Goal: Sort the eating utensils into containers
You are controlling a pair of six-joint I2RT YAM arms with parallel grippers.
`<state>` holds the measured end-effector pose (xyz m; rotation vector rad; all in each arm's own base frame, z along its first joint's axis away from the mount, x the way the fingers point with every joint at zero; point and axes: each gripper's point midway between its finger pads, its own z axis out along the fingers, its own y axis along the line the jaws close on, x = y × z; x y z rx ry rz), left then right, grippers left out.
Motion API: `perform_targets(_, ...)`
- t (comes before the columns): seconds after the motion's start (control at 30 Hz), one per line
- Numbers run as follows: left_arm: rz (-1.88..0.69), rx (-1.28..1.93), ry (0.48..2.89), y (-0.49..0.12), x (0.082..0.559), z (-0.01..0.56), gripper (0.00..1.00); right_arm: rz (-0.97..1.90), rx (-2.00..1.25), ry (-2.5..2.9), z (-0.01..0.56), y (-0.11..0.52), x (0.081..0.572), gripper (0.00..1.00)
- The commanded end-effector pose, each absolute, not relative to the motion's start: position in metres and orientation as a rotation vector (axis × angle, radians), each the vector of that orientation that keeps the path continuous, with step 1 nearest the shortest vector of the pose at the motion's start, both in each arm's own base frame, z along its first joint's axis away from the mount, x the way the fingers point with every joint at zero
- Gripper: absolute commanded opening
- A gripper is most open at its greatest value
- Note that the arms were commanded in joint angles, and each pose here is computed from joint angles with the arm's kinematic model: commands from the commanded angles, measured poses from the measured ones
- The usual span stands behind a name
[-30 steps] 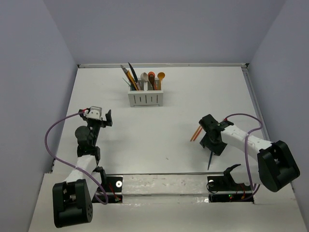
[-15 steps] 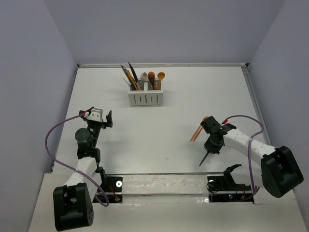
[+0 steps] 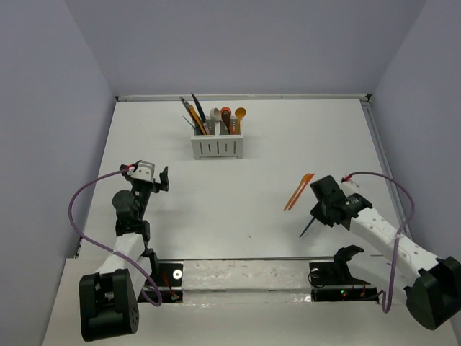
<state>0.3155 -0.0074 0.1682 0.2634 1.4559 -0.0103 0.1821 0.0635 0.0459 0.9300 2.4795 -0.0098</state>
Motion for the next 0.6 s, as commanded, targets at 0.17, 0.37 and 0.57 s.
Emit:
perform_targets(0.17, 0.012, 0.287, 1.41, -0.006, 0.326, 0.186, 0.99, 0.004, 0.728, 2.04, 0.175, 0.033, 0.24, 0.0)
perform_targets(0.37, 0.012, 0.28, 1.426, -0.005, 0.33, 0.183, 0.99, 0.104, 0.453, 1.829, 0.299, 0.071, 0.303, 0.0)
perform_targets(0.57, 0.011, 0.281, 1.423, -0.005, 0.328, 0.183, 0.99, 0.27, 0.155, 1.57, 0.394, 0.155, 0.368, 0.0)
